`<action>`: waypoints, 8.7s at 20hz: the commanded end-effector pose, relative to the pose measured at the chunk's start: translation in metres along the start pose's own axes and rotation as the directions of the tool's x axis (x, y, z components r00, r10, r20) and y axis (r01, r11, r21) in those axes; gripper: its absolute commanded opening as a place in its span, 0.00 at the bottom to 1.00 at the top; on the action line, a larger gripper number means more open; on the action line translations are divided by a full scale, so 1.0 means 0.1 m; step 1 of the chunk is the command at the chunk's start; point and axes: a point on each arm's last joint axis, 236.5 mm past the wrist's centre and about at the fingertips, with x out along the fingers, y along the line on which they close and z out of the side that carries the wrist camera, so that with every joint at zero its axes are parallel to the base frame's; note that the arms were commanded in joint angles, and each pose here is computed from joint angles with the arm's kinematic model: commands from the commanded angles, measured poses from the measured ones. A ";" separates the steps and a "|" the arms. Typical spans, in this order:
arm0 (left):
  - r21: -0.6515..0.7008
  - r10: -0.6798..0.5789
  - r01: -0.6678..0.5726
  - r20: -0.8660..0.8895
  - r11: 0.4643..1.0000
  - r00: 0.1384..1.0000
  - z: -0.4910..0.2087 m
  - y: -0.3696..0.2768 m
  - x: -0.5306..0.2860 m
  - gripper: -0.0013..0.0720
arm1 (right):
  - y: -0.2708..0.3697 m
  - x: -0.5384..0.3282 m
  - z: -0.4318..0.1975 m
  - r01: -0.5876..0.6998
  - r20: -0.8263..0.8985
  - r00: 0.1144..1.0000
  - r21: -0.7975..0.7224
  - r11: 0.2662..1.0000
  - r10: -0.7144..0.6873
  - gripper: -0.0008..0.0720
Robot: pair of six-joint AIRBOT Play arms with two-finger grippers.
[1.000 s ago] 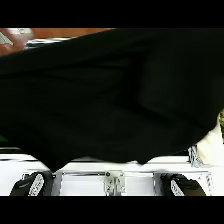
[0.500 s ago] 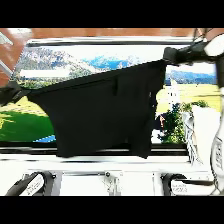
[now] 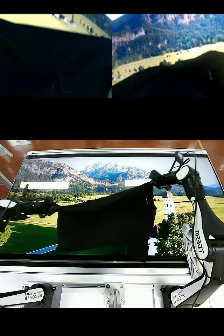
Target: Fold the shirts.
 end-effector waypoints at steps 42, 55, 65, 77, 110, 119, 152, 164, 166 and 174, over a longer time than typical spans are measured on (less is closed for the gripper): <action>-0.152 -0.066 0.022 -0.292 0.988 0.954 -1.78 0.63 -0.41 0.07 | -1.06 -0.34 -2.42 0.115 -0.646 0.762 0.088 0.989 -0.031 0.82; 0.282 -0.111 0.064 0.156 0.957 0.982 -0.34 -0.65 -1.51 0.07 | 0.11 -1.34 -1.06 -0.127 -0.251 0.967 -0.341 0.931 0.040 0.10; 0.711 -0.605 -0.304 0.701 0.633 0.378 -0.76 -3.83 -5.38 0.07 | 1.95 -6.06 -0.26 0.092 0.716 0.550 -0.564 0.821 0.431 0.10; 0.525 -0.051 -0.349 0.605 0.776 0.795 -0.58 -2.26 -4.04 0.07 | 1.27 -4.87 -0.87 0.048 0.323 0.937 -0.494 0.868 0.131 0.10; 0.006 0.262 -0.279 -0.371 0.960 0.891 -0.66 1.13 -1.41 0.94 | -1.05 -1.66 -1.09 0.108 -0.552 0.813 -0.172 0.979 -0.186 0.96; -0.195 0.020 -0.127 -0.470 0.973 0.882 -2.28 1.24 -0.74 0.98 | -1.05 -1.33 -1.73 0.024 -0.581 0.814 0.003 1.000 -0.018 0.96; -0.186 -0.012 -0.057 -0.347 0.981 0.938 -2.12 0.97 -0.36 0.07 | -1.20 -0.50 -2.74 0.070 -0.612 0.786 -0.058 0.996 -0.091 0.10; 0.538 -0.224 -0.266 0.679 0.800 0.699 0.35 -2.40 -3.89 0.07 | 1.41 -4.68 0.43 0.253 0.713 0.629 -0.564 0.786 0.309 0.10; 0.570 -0.336 -0.318 0.759 0.758 0.558 0.02 -3.01 -4.66 0.07 | 1.66 -5.60 0.24 0.319 0.792 0.484 -0.556 0.768 0.372 0.10; 0.516 -0.298 -0.513 0.842 0.686 0.449 -1.01 -3.21 -5.37 0.07 | 1.67 -6.46 -0.75 0.279 0.796 0.471 -0.543 0.792 0.380 0.10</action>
